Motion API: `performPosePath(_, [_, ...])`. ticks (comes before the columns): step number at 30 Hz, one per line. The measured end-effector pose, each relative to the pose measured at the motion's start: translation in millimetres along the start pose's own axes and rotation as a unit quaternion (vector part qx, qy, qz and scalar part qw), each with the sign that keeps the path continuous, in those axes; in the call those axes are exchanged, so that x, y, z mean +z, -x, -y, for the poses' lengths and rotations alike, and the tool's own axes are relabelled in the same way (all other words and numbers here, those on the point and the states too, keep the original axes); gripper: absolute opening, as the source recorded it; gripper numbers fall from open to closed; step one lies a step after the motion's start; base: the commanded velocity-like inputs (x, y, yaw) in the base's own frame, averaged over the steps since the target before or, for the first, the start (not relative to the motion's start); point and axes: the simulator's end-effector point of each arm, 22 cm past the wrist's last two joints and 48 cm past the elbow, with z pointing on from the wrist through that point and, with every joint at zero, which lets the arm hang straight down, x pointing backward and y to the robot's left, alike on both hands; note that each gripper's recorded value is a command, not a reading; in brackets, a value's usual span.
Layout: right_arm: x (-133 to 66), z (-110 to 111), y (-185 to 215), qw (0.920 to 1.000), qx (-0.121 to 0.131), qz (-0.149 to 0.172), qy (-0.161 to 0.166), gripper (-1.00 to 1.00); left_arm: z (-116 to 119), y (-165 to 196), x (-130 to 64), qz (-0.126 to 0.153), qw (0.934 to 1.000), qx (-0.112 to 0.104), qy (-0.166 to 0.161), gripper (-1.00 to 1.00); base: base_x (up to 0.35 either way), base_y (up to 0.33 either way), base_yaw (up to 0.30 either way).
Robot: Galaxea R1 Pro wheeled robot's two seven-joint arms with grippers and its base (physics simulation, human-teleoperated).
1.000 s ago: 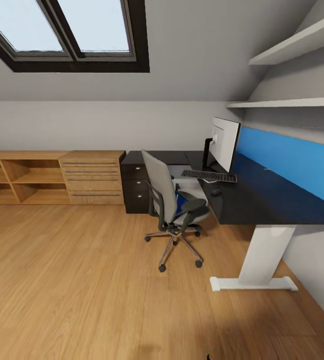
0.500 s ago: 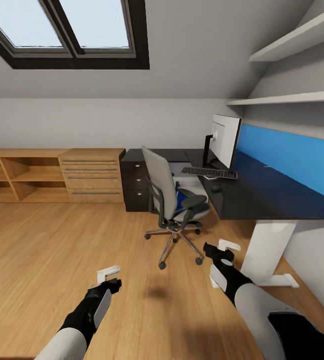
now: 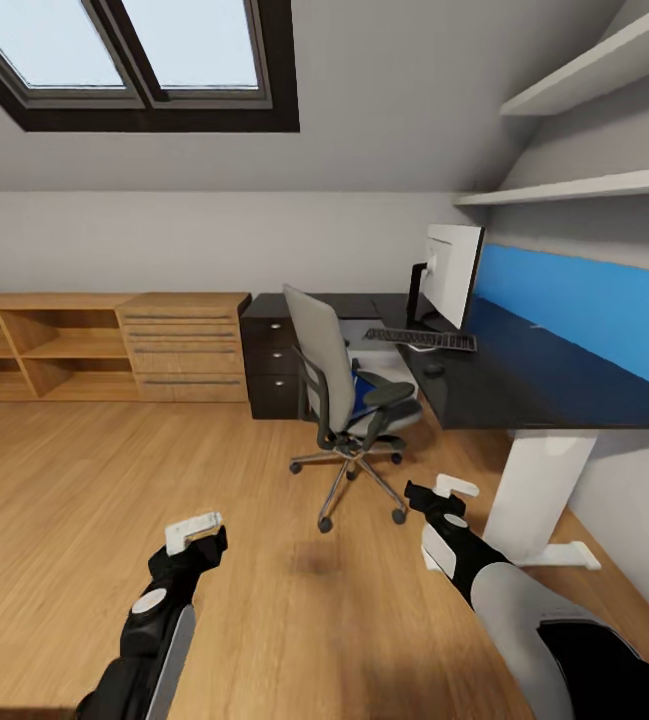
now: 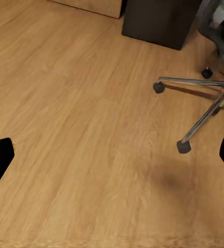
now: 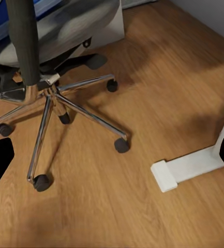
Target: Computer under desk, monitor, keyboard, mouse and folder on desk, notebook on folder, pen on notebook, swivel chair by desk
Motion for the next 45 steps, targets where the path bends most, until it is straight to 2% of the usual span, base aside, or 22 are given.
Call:
performPosePath(2, [1.0,0,-3,1.0000,0.000,0.002,0.001,1.00,0,-22,-21.0,-0.024,0.9996,0.013,-0.008,1.00,0.000,0.000,0.000])
performPosePath(5, [2.1,-2,-9,1.0000,0.000,0.004,0.003,1.00,0,-43,-31.9,-0.044,0.9987,0.022,-0.012,1.00,0.000,0.000,-0.012])
performPosePath(19, [10.2,7,-36,1.0000,-0.004,0.006,0.003,1.00,2,-78,-27.2,-0.050,0.9982,0.027,-0.019,1.00,0.000,0.000,-0.004])
performPosePath(27, [14.1,10,-47,0.9998,-0.003,0.021,0.004,1.00,-2,-95,-22.3,-0.050,0.9982,0.028,-0.018,1.00,0.000,0.000,0.000])
performPosePath(30, [15.1,8,-50,0.9994,-0.018,0.030,0.009,1.00,-3,-101,-20.6,-0.050,0.9982,0.028,-0.018,1.00,0.000,0.000,0.000])
performPosePath(34, [16.5,0,-49,0.9968,-0.064,0.044,0.020,1.00,-4,-110,-18.5,-0.050,0.9982,0.027,-0.018,1.00,0.000,0.000,0.000])
performPosePath(37, [24.1,-1,-26,0.9953,-0.082,0.049,0.019,1.00,-5,-116,-16.9,-0.050,0.9982,0.027,-0.019,1.00,0.000,0.000,0.000])
performPosePath(41, [29.5,3,-35,0.9962,-0.081,0.029,0.014,1.00,-2,-132,-14.3,-0.057,0.9976,0.030,-0.022,1.00,0.000,0.000,0.000])
performPosePath(45, [31.7,4,-41,0.9961,-0.082,0.031,0.014,1.00,8,-153,-12.7,-0.069,0.9963,0.039,-0.033,1.00,0.000,0.000,0.000])
